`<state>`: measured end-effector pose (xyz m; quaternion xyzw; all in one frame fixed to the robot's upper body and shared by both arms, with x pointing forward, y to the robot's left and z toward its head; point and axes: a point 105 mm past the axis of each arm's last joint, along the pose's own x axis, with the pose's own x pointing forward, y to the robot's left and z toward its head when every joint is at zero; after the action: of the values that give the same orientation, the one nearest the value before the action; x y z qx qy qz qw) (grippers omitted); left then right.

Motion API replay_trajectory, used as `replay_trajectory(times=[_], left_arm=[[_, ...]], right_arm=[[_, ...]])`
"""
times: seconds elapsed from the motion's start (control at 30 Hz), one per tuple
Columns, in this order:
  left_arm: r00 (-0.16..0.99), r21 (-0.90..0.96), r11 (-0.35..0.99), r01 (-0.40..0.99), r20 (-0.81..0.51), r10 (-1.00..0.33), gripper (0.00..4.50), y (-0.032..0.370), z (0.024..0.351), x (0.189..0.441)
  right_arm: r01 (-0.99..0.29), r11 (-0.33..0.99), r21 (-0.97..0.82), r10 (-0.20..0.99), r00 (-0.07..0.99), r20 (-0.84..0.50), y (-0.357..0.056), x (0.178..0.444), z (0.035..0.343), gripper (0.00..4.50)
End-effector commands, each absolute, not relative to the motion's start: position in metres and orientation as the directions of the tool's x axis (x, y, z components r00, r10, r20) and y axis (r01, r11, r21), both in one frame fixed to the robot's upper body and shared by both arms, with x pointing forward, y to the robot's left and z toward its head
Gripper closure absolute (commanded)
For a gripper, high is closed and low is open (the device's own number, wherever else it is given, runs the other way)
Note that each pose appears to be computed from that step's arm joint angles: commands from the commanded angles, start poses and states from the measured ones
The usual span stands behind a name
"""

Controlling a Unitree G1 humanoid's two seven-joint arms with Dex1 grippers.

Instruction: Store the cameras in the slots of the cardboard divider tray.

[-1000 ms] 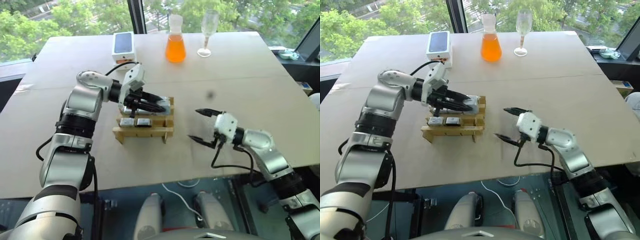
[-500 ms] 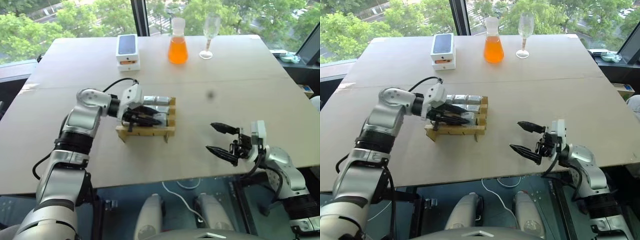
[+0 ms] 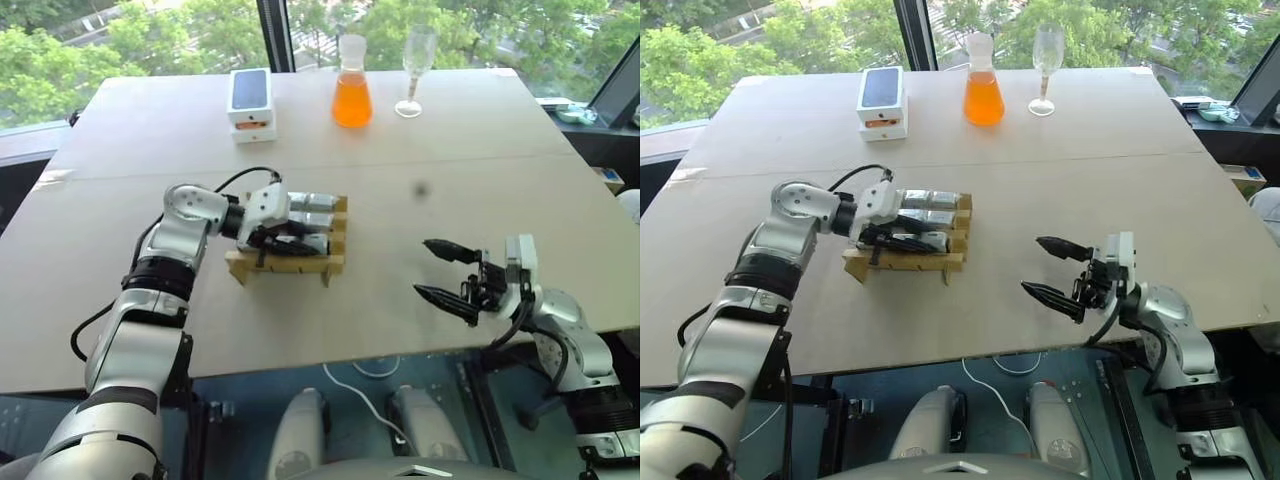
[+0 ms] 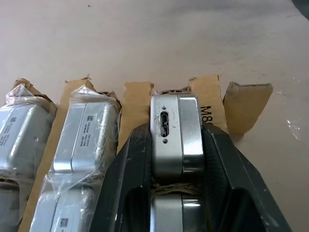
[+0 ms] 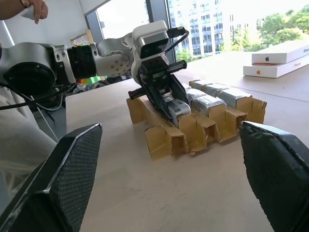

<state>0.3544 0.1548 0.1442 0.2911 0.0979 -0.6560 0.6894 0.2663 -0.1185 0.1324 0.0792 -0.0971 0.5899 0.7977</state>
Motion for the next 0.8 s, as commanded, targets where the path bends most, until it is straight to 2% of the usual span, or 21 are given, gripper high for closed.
replay_trajectory(times=[0.03,0.1,0.17,0.27,0.33,0.47,0.6,0.8], left_arm=[[0.105,0.258,-0.036,0.965,-0.510,-0.854,3.69,0.155,0.151,0.356],[0.100,0.249,-0.026,0.968,-0.479,-0.872,2.68,0.153,0.157,0.356],[0.093,0.240,-0.023,0.971,-0.459,-0.884,2.32,0.151,0.161,0.355],[0.132,0.280,0.009,0.960,-0.422,-0.897,1.07,0.150,0.170,0.357],[0.130,0.277,0.015,0.961,-0.401,-0.907,0.06,0.152,0.176,0.352],[0.161,0.310,0.058,0.949,-0.319,-0.934,0.02,0.159,0.201,0.338],[0.232,0.275,0.164,0.947,-0.237,-0.943,0.02,0.173,0.215,0.314],[0.387,0.164,0.359,0.919,-0.202,-0.900,0.02,0.186,0.185,0.274]], right_arm=[[-0.956,0.291,-0.032,0.923,0.272,0.271,-0.120,0.263,0.144,0.00],[-0.957,0.289,-0.037,0.926,0.269,0.264,-0.120,0.263,0.143,0.00],[-0.957,0.289,-0.038,0.926,0.270,0.264,-0.121,0.264,0.144,0.00],[-0.956,0.289,-0.042,0.926,0.269,0.264,-0.122,0.265,0.144,0.00],[-0.956,0.288,-0.046,0.927,0.267,0.262,-0.122,0.265,0.144,0.00],[-0.955,0.293,-0.053,0.927,0.270,0.260,-0.123,0.267,0.143,0.00],[-0.950,0.306,-0.063,0.933,0.286,0.219,-0.129,0.269,0.134,0.00],[-0.941,0.331,-0.071,0.933,0.315,0.175,-0.142,0.273,0.124,0.00]])
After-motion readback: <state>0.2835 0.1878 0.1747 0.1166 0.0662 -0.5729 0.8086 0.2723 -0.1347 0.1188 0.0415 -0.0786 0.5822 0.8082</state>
